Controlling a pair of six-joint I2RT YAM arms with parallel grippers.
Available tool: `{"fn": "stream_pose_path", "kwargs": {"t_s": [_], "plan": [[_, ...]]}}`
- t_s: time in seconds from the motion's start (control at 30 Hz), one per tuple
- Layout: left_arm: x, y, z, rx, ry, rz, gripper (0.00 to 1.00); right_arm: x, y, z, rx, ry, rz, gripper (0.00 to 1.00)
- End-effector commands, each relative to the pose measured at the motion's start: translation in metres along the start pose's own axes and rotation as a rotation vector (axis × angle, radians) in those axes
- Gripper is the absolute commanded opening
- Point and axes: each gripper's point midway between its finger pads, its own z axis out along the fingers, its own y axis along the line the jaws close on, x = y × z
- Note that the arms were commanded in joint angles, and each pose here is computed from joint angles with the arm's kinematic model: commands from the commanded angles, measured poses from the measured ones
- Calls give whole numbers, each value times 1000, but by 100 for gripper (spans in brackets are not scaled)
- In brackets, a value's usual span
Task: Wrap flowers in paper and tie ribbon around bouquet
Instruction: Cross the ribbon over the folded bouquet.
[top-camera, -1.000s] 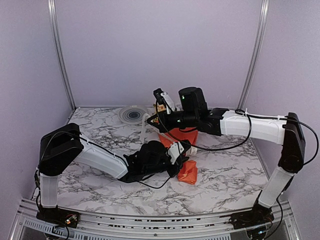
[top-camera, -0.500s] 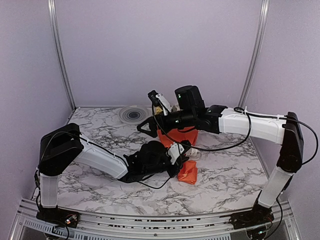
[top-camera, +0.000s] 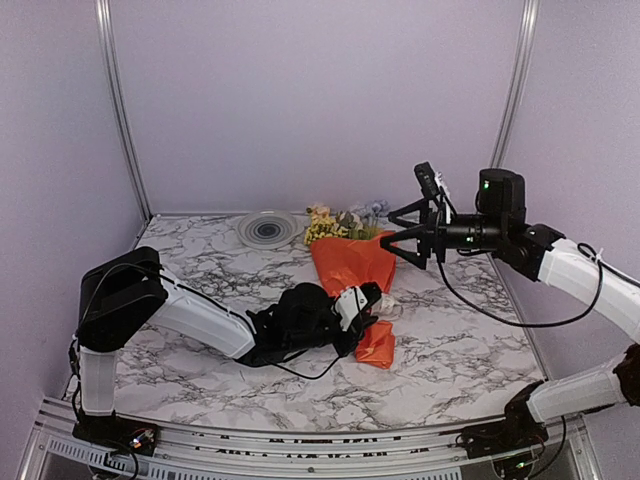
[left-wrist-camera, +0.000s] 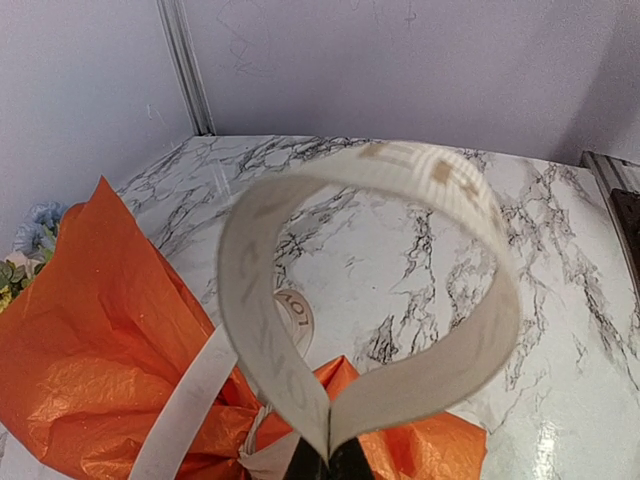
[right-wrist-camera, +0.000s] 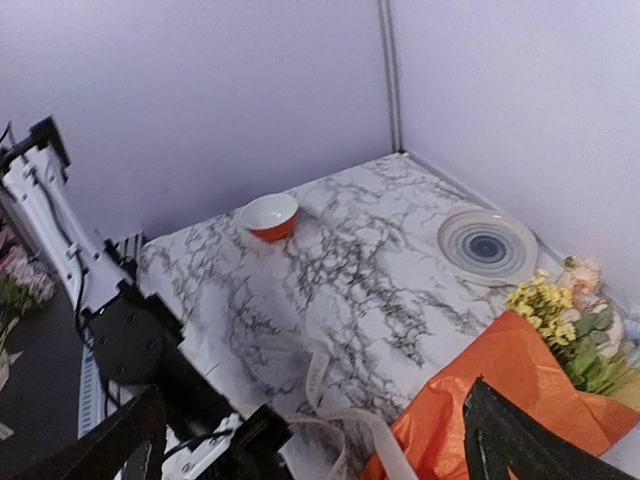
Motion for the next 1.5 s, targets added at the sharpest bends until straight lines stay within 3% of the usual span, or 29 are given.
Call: {"fn": "stream_pose_path", "kwargs": {"t_s": [0.0, 0.23, 0.6, 0.67, 0.9, 1.3, 1.33, 1.43, 1.47], "plan": [[-9, -1, -3, 17, -47, -12, 0, 62, 60, -14, -330, 50, -112, 99], [-11, 2, -6, 11, -58, -23, 0, 84, 50, -13, -257, 52, -123, 96], [-11, 5, -7, 7, -67, -36, 0, 133, 35, 5, -269, 121, 60, 89], [-11, 5, -7, 8, -67, -38, 0, 134, 35, 7, -280, 118, 74, 79], [-11, 6, -7, 5, -70, -40, 0, 138, 30, 16, -300, 142, 126, 2], [-10, 9, -8, -5, -68, -46, 0, 112, 18, 15, -218, 88, 91, 0], [-10, 10, -8, -11, -67, -44, 8, 109, 16, 15, -208, 80, 89, 0], [-15, 13, -13, -26, -71, -32, 53, 104, 12, 16, -184, 64, 82, 0], [-19, 15, -17, -33, -72, -24, 62, 103, 11, 16, -178, 61, 80, 0]]}}
